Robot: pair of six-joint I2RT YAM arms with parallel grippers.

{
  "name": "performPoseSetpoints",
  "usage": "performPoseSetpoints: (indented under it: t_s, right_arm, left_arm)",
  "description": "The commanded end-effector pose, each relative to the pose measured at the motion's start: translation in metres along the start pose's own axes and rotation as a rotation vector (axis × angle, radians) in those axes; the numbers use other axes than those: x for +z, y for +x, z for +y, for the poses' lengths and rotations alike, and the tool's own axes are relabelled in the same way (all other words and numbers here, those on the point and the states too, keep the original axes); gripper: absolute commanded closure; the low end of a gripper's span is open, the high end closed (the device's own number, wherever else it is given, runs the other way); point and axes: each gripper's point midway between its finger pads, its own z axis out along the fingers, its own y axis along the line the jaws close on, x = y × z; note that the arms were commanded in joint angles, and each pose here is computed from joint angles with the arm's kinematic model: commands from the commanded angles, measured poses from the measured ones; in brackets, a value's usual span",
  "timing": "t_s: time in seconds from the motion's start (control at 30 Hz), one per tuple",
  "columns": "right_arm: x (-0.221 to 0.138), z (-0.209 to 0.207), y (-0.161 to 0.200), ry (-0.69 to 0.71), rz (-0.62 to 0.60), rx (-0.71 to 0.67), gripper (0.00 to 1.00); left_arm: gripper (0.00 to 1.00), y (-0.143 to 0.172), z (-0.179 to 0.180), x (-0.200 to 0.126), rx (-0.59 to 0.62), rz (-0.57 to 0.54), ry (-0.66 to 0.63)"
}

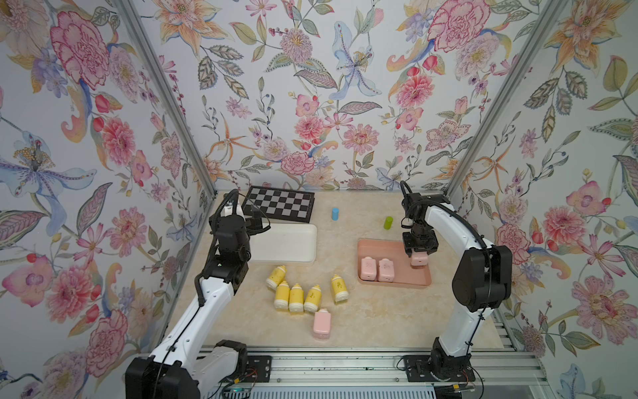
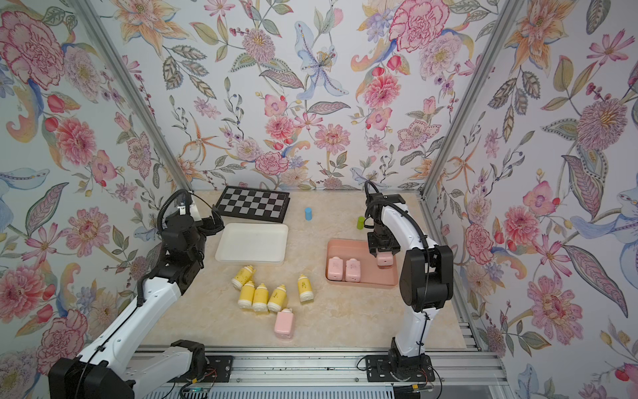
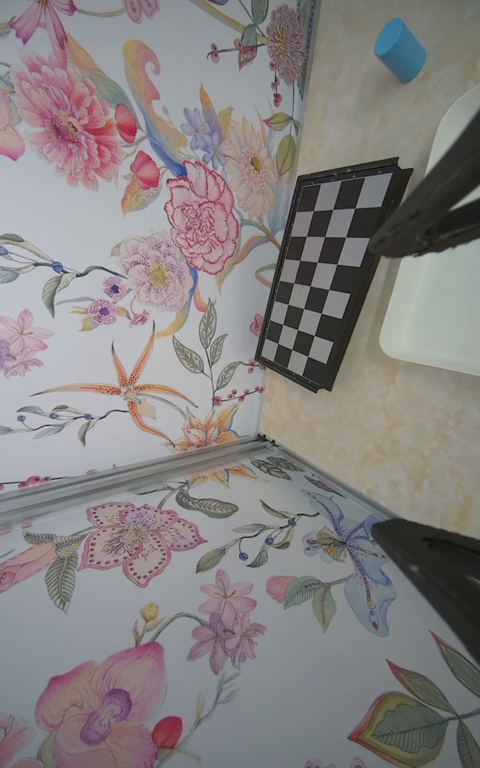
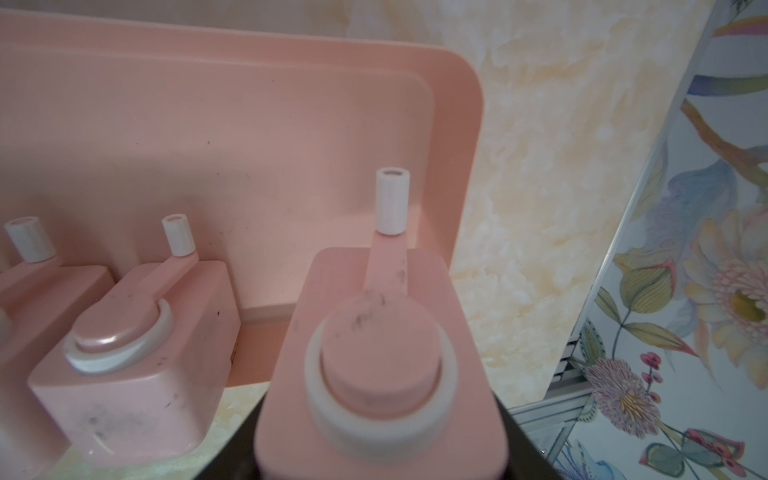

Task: Place the pencil sharpeners by color into the storage box
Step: Place the pencil sharpener in the storage box.

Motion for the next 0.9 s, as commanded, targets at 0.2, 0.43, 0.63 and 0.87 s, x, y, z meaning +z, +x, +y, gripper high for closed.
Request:
performPoseSetpoints:
  t_s: [0.2, 0.43, 0.63, 0.87]
  right_arm:
    - [0.027, -0.001, 0.010, 0.019, 0.058, -0.012, 0.57]
    - [0.045, -0.001, 0.017, 0.006, 0.085, 0.003, 0.57]
    - [0.055, -0.002, 0.018, -0.007, 0.091, 0.025, 0.56]
    - [0.063, -0.002, 0.019, -0.011, 0.106, 0.024, 0.55]
  left_arm:
    - [0.01, -0.004, 0.001, -0.005, 0.009, -0.029, -0.005]
    - [0.01, -0.003, 0.001, -0.005, 0.011, -0.028, -0.004]
    - [0.01, -0.002, 0.001, -0.005, 0.013, -0.028, -0.005]
    - [0.01, -0.002, 0.001, -0.005, 0.014, -0.028, -0.005]
